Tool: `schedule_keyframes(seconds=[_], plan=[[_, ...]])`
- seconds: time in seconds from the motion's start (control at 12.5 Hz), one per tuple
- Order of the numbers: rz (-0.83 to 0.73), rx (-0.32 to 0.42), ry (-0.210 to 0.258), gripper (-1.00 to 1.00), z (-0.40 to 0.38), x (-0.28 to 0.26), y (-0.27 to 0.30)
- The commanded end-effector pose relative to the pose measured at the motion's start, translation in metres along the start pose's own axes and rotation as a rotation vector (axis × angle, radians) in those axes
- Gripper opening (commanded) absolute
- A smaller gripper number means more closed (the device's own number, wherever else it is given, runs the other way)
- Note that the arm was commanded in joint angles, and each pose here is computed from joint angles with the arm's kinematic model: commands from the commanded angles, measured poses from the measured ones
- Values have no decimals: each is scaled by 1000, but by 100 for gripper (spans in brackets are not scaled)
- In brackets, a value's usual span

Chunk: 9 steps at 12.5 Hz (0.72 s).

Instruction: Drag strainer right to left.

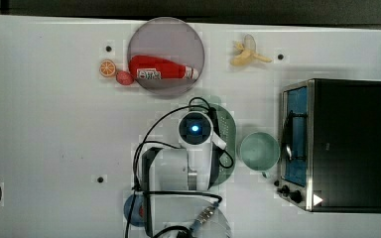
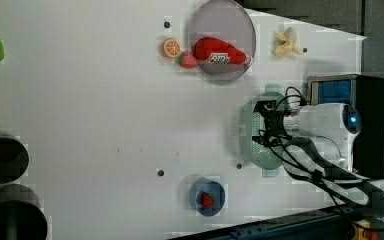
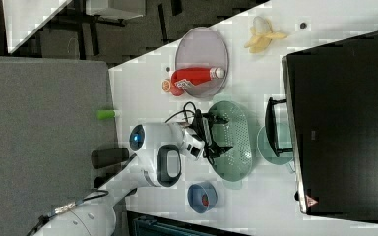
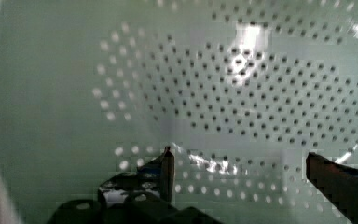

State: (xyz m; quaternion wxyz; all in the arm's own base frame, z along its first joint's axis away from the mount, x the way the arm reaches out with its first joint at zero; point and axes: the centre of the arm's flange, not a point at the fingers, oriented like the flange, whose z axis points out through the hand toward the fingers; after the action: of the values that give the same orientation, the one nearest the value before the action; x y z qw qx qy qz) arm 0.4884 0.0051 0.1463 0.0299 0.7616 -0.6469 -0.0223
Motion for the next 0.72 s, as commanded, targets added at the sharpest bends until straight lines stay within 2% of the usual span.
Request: schedule_keyframes(seconds=[0.08,0.72], plan=[[33,36,-11,100,-10,-26,-7],[69,25,-81,100,-11,-111,-8]])
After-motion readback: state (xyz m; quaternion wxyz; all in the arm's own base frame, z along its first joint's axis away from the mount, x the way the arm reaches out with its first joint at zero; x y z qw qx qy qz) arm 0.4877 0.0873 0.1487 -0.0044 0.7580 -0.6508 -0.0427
